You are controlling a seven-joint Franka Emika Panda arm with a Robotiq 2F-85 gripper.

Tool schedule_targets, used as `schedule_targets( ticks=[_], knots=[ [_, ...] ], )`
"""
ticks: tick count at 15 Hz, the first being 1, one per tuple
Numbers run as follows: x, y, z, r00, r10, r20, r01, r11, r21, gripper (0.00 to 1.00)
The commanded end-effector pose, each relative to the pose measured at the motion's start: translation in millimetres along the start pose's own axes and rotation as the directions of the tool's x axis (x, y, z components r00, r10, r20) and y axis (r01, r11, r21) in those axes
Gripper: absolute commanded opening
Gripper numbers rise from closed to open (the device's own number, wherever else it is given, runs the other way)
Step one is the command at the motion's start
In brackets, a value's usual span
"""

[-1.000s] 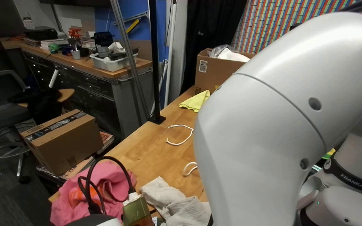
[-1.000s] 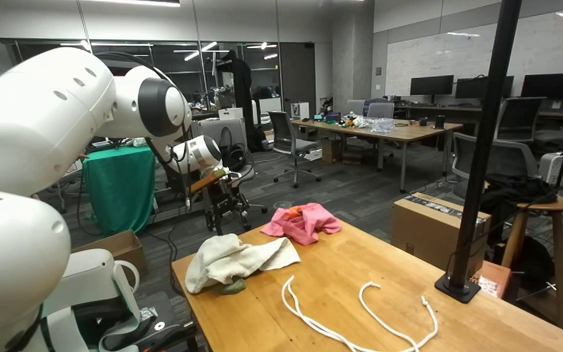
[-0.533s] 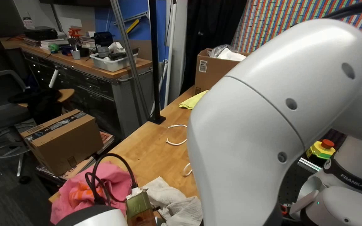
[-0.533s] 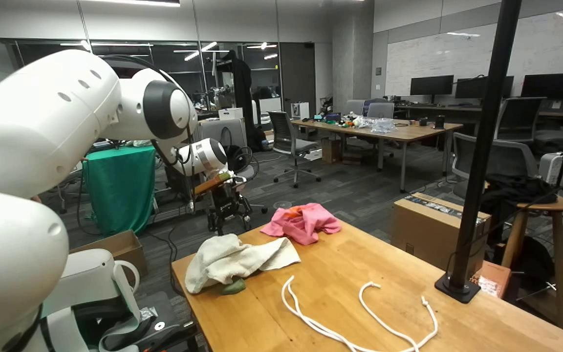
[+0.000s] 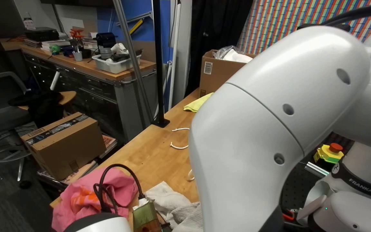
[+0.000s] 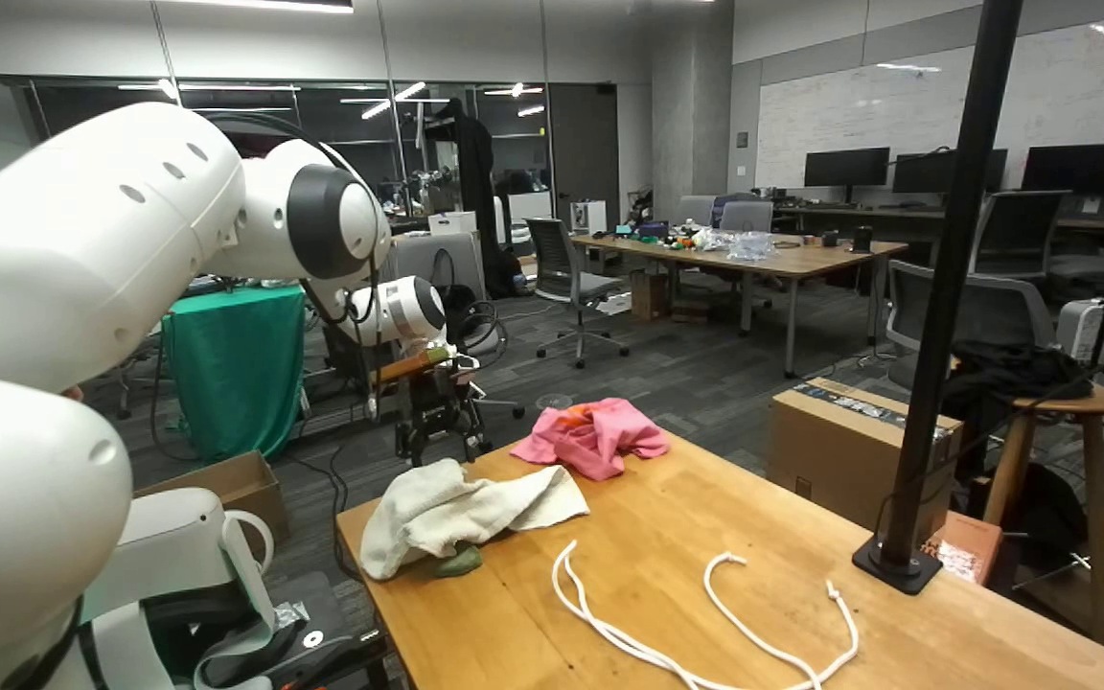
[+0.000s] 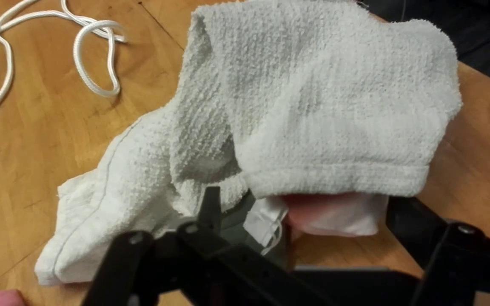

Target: Move the peach shirt to the right, move the pink shirt to the left, move the white towel to the left, move the yellow towel to the right, move the thick white rope forwards, move the radish backwards

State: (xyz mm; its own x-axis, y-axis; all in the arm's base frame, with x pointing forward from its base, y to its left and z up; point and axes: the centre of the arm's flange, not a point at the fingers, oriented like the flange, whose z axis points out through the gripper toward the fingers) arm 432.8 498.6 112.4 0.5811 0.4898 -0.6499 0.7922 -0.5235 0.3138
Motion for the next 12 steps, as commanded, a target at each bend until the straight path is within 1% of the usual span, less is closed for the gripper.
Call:
schedule_targets(
  ticks=[1,6,12],
  knots=[
    [7.8,-7.8,-7.1,0.998,-0.054,0.021,0.052,0.997,0.064,1.0],
    [13.7,-19.7,-3.5,0.994,-0.109,0.026,0.107,0.99,0.09,1.0],
    [24.8,-24.4,7.2,0.989,-0.149,0.013,0.148,0.987,0.067,1.0]
  ],
)
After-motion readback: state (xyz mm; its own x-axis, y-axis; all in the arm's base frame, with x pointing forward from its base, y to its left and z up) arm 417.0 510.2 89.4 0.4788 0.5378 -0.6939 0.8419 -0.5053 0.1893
